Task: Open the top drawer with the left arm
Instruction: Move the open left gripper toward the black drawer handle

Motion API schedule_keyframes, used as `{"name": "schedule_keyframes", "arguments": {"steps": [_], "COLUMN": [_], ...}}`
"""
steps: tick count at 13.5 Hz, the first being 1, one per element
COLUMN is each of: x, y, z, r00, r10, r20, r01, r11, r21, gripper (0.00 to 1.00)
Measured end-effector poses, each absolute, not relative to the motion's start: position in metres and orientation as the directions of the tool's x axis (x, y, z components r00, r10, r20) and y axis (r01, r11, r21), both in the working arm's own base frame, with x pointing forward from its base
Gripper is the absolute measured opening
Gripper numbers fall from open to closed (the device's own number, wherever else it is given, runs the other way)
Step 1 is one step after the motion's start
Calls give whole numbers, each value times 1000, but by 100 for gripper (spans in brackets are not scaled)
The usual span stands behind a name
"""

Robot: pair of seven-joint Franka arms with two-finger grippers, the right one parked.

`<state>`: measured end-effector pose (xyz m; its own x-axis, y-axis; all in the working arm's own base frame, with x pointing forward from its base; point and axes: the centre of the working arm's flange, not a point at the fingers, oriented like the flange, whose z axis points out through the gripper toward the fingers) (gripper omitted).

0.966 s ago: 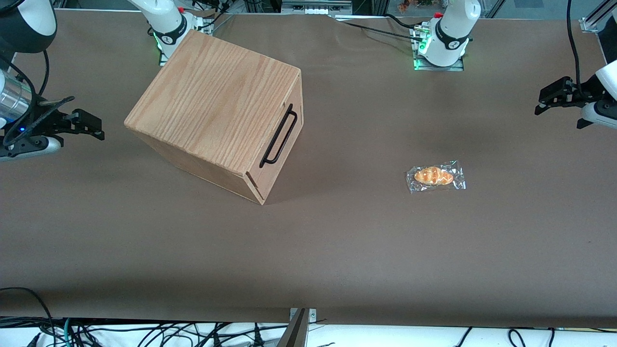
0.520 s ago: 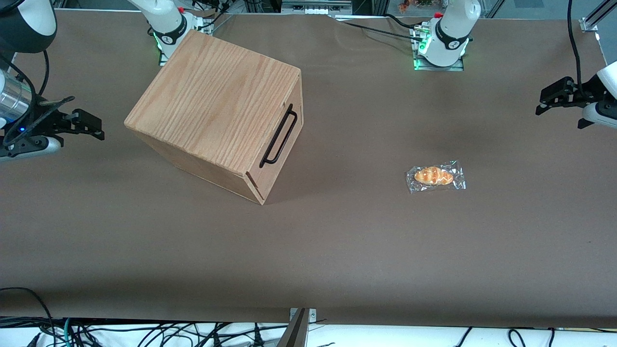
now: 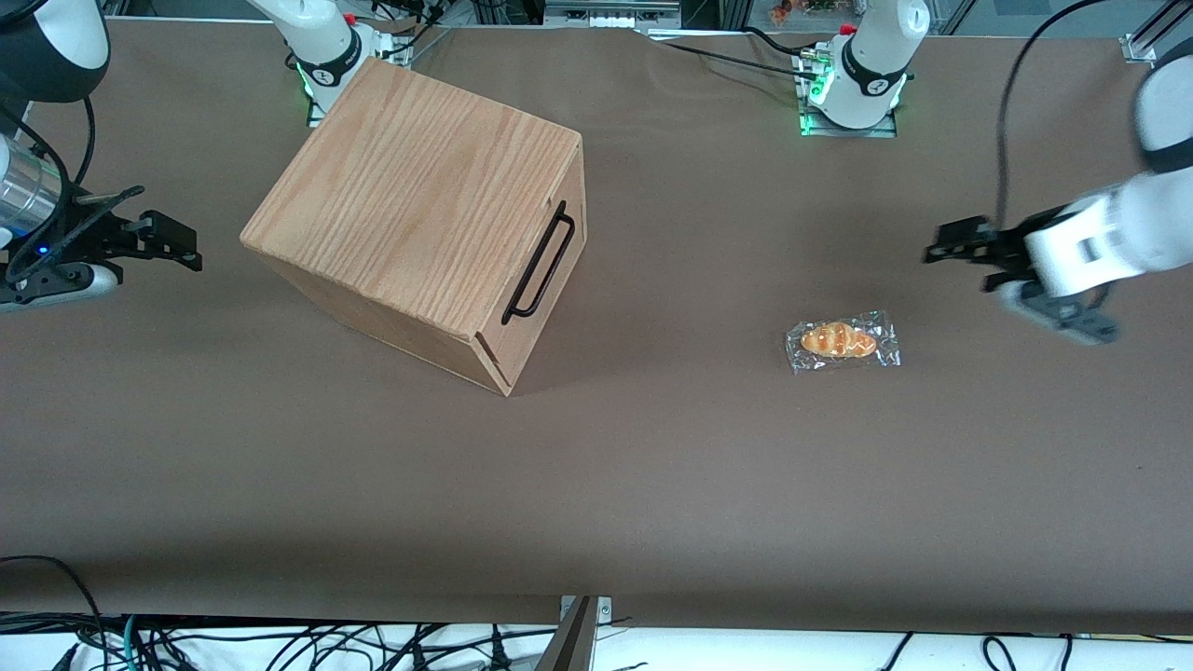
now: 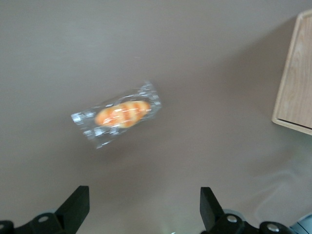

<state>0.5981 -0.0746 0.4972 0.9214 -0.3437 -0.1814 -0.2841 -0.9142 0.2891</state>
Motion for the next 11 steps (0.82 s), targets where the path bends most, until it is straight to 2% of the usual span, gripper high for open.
{"name": "schedule_keyframes", "arguments": {"steps": [2, 3, 7, 11], "x": [598, 597, 591, 559], "y": [-161, -203, -330, -426], "z": [474, 466, 451, 427], "r00": [893, 886, 910, 922], "r10": [-394, -412, -395, -380], "r20": [-216, -213, -129, -78], "r01": [-319, -331, -314, -312], "r11": [-894, -883, -856, -846], "r21": [314, 332, 411, 431], "gripper": [100, 100, 100, 100]}}
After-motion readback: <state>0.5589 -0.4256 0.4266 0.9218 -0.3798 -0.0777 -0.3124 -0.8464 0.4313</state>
